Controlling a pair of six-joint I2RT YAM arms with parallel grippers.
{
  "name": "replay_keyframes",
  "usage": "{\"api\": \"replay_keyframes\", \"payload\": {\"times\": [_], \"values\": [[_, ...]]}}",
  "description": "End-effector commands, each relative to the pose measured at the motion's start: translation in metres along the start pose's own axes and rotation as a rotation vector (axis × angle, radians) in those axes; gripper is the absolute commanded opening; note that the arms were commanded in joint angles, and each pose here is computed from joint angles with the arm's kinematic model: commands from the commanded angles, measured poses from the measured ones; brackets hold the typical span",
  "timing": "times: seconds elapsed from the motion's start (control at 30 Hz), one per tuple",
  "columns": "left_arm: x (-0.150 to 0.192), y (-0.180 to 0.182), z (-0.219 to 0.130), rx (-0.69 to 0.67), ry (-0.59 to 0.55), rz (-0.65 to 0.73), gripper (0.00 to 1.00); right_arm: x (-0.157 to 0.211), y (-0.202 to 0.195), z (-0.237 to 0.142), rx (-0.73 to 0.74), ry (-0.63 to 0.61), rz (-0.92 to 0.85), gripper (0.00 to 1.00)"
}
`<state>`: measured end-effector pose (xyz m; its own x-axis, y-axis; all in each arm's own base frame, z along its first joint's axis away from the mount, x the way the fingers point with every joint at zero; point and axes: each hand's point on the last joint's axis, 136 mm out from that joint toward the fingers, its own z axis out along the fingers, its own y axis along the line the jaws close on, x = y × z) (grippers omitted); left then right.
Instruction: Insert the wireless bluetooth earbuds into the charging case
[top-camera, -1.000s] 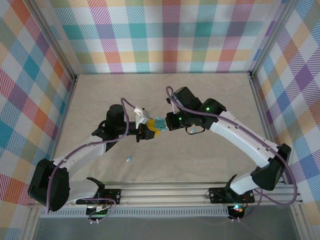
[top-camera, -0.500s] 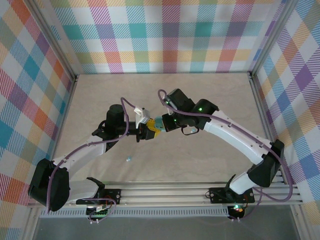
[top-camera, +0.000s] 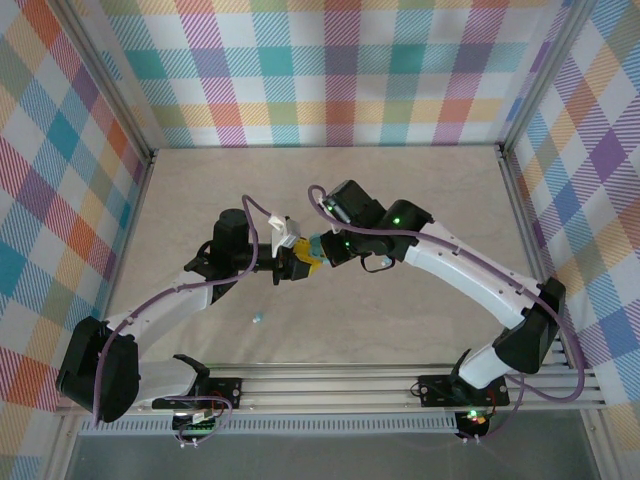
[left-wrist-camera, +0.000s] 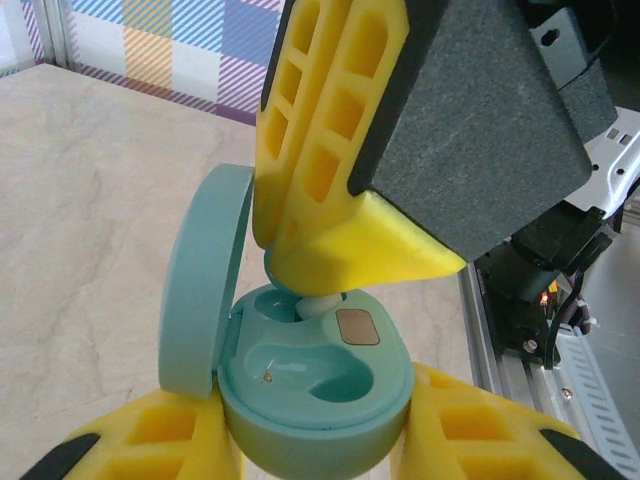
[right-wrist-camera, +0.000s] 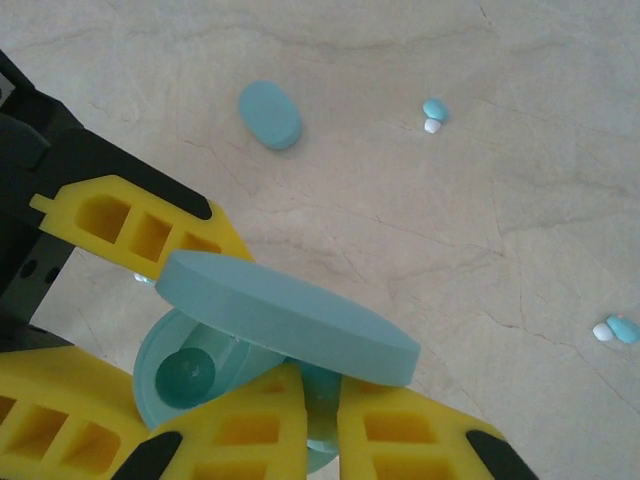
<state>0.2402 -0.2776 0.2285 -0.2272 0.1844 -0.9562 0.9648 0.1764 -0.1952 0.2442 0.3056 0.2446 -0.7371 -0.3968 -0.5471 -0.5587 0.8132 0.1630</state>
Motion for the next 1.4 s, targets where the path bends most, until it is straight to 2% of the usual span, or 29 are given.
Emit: {"api": "replay_keyframes", "payload": {"times": [0.0,0.13,0.33,0.6,0.8,1.17,1.37], "values": [[-0.013,-0.005,0.001,0.027,-0.031,0.041,0.15,0.008,0.019,0.005,-0.077,0.058,-0.049,0.15],[-0.012,-0.006,0.0,0.022,-0.031,0.043,0.15,0.012,0.02,0.003,-0.077,0.078,-0.056,0.19],[-0.012,-0.006,0.0,0.022,-0.034,0.044,0.15,0.004,0.019,-0.007,-0.075,0.035,-0.033,0.25],[-0.013,-0.008,-0.001,0.021,-0.037,0.049,0.15,-0.001,0.023,-0.012,-0.144,0.013,0.024,0.34],[-0.013,-0.008,-0.002,0.014,-0.047,0.053,0.15,-0.004,0.026,-0.02,-0.201,-0.004,0.062,0.35],[-0.022,-0.008,-0.002,0.013,-0.092,0.066,0.15,-0.005,0.019,-0.025,-0.21,-0.007,0.11,0.34],[-0.019,-0.009,-0.002,0.014,-0.092,0.058,0.15,-0.02,0.023,-0.046,-0.286,-0.074,0.118,0.34]]}}
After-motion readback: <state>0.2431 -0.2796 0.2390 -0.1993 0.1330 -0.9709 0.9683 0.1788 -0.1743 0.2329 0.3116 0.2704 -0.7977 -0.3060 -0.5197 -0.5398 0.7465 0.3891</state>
